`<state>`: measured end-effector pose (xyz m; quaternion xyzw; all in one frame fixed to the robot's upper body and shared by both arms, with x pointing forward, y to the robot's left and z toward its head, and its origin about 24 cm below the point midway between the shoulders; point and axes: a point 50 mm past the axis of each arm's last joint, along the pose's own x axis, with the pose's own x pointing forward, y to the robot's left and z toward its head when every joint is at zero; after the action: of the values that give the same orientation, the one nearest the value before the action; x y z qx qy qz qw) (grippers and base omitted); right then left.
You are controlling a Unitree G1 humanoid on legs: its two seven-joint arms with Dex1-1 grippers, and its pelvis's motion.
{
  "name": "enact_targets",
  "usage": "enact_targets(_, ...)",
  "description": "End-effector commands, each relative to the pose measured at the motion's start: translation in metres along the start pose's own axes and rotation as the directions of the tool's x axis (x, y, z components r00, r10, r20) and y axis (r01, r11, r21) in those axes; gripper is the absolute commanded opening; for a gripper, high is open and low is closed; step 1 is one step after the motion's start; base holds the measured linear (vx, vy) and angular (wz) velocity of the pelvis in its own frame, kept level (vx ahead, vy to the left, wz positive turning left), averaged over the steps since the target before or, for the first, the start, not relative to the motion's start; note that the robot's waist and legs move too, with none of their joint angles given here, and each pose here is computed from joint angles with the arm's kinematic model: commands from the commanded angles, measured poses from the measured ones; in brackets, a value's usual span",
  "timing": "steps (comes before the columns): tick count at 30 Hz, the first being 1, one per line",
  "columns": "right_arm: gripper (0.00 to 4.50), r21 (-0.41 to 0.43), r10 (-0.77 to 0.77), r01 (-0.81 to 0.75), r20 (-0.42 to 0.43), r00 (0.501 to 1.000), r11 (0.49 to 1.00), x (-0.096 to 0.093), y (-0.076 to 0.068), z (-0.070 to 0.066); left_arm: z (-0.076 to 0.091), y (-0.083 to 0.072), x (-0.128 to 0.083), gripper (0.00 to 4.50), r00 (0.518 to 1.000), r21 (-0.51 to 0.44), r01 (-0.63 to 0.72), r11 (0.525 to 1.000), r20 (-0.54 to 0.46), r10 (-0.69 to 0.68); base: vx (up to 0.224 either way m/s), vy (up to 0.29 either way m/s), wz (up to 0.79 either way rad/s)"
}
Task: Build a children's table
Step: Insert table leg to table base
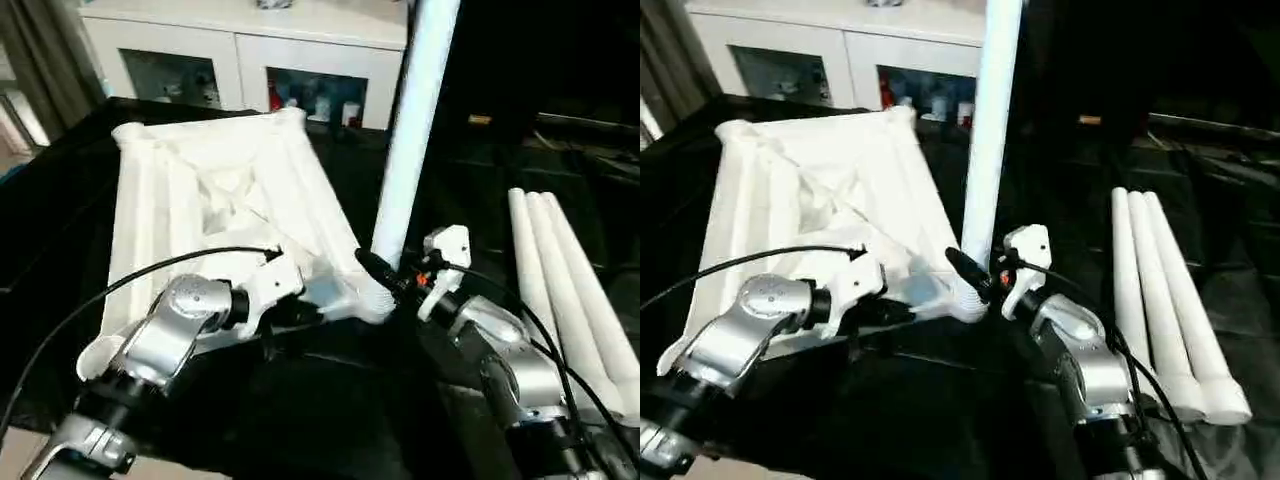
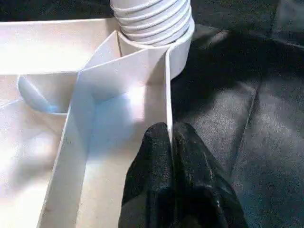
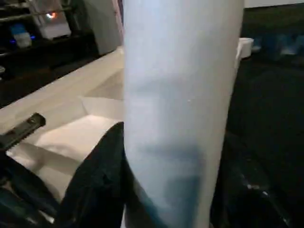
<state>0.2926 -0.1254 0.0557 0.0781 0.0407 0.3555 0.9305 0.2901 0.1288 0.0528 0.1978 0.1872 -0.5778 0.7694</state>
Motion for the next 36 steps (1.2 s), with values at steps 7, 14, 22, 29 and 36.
enact_targets(7, 1.88, 0.070, -0.032, 0.036, -0.058, 0.998, 0.997, -0.008, -0.006, -0.015, 0.019, 0.001, 0.000, 0.00, 0.996, 0.051, -0.008, 0.999, 0.094, 0.004, 0.000, 0.000, 0.00)
enact_targets(14, 1.88, 0.081, -0.052, 0.053, -0.017, 0.998, 0.995, -0.018, 0.001, -0.023, 0.019, 0.008, 0.000, 0.00, 0.995, 0.049, -0.048, 0.998, 0.084, 0.044, 0.000, 0.000, 0.00)
enact_targets(22, 1.88, 0.081, -0.151, 0.148, 0.030, 0.988, 0.986, -0.035, 0.001, -0.044, 0.017, 0.014, 0.000, 0.00, 0.995, 0.044, -0.069, 0.997, 0.074, 0.066, 0.000, 0.000, 0.00)
enact_targets(29, 1.88, 0.090, -0.185, 0.180, 0.048, 0.982, 0.980, -0.036, 0.000, -0.049, 0.019, 0.014, 0.000, 0.00, 0.996, 0.051, -0.059, 0.997, 0.073, 0.055, 0.000, 0.000, 0.00)
enact_targets(36, 1.88, 0.083, -0.161, 0.154, 0.092, 0.983, 0.985, -0.017, -0.002, -0.039, 0.019, 0.014, 0.000, 0.00, 0.997, 0.059, -0.048, 0.997, 0.067, 0.044, 0.000, 0.000, 0.00)
